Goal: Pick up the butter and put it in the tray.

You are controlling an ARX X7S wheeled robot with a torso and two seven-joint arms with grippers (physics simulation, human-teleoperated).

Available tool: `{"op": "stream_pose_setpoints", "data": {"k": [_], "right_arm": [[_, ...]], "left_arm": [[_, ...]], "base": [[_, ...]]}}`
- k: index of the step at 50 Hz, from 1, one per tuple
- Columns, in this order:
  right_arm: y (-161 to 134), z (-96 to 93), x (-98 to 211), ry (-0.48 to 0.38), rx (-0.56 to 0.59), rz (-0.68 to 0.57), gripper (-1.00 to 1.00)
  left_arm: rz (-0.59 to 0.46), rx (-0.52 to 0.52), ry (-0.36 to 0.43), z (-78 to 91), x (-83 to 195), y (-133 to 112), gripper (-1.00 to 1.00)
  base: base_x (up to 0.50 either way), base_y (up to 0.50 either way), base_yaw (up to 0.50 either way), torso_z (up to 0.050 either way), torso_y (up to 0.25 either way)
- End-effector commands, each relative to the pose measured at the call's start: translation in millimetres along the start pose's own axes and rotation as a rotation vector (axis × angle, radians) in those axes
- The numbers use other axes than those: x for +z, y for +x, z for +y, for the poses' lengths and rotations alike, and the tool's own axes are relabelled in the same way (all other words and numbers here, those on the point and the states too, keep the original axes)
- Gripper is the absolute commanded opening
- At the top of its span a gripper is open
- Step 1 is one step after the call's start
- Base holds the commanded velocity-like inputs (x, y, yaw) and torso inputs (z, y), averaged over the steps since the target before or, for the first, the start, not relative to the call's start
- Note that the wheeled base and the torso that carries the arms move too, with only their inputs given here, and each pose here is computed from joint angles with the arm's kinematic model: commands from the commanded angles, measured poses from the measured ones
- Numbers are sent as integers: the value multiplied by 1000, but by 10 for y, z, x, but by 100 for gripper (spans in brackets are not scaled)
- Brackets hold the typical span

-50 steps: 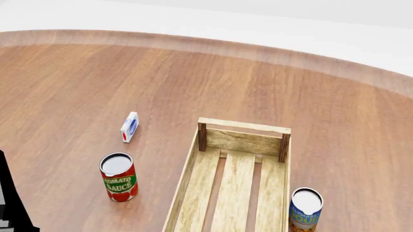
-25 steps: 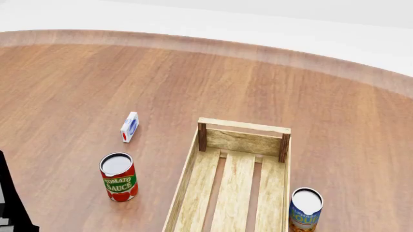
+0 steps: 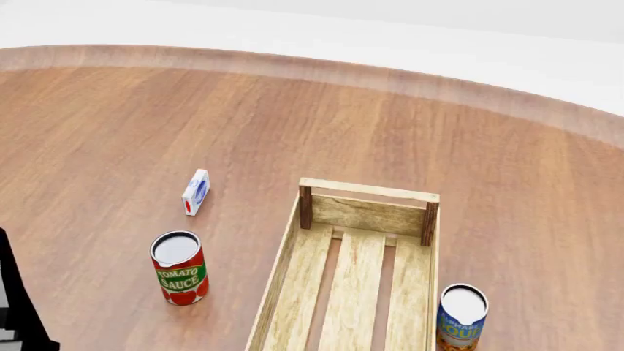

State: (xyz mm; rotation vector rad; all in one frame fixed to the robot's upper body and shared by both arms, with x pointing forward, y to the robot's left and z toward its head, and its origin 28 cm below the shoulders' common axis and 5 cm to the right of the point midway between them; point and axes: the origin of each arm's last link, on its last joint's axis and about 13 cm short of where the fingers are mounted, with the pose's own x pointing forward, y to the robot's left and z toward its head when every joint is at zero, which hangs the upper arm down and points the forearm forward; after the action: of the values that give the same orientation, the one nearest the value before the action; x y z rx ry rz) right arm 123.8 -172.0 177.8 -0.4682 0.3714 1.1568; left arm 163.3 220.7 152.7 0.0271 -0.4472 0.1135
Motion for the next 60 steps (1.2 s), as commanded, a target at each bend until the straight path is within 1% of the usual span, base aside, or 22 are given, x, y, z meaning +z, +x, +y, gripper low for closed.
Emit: {"op": "stream_pose_setpoints", "data": {"k": [1, 13, 22, 23, 25, 32, 34, 37, 46, 55, 60], "right_arm": [[-47, 38, -73, 44, 48, 49, 100], [-91, 37, -147, 93, 37, 72, 100], [-77, -26, -162, 113, 39, 98, 100], [-94, -31, -160, 113, 49, 132, 100], [-98, -42, -141, 115, 48, 126, 100], [-159, -100, -92, 119, 48, 174, 100], [-155, -81, -108, 126, 69, 205, 100], [-150, -84, -107, 131, 78, 215, 100], [-191, -113, -117, 147, 60, 268, 100], [-215, -103, -156, 168, 36, 312, 100], [-240, -141, -137, 167, 15, 333, 100]], "left_arm": [[1, -1, 0, -2, 4, -7, 100], [4, -3, 3, -7, 1, -12, 100], [2, -4, 4, -7, 10, -11, 100], [5, -3, 4, -4, 0, -11, 100], [5, -2, 5, -4, -4, -11, 100], [5, -4, 5, -7, -2, -8, 100], [4, -2, 2, -5, -5, -5, 100], [4, -3, 3, -8, -7, -6, 100], [8, 0, 3, -3, -22, -2, 100], [10, -1, 2, -4, -35, -1, 100], [13, -4, 4, -11, -40, -3, 100]], "base": [[0, 0, 0, 0, 0], [0, 0, 0, 0, 0], [0, 0, 0, 0, 0], [0, 0, 0, 0, 0], [0, 0, 0, 0, 0], [0, 0, 0, 0, 0], [0, 0, 0, 0, 0], [0, 0, 0, 0, 0], [0, 0, 0, 0, 0], [0, 0, 0, 0, 0], [0, 0, 0, 0, 0]]}}
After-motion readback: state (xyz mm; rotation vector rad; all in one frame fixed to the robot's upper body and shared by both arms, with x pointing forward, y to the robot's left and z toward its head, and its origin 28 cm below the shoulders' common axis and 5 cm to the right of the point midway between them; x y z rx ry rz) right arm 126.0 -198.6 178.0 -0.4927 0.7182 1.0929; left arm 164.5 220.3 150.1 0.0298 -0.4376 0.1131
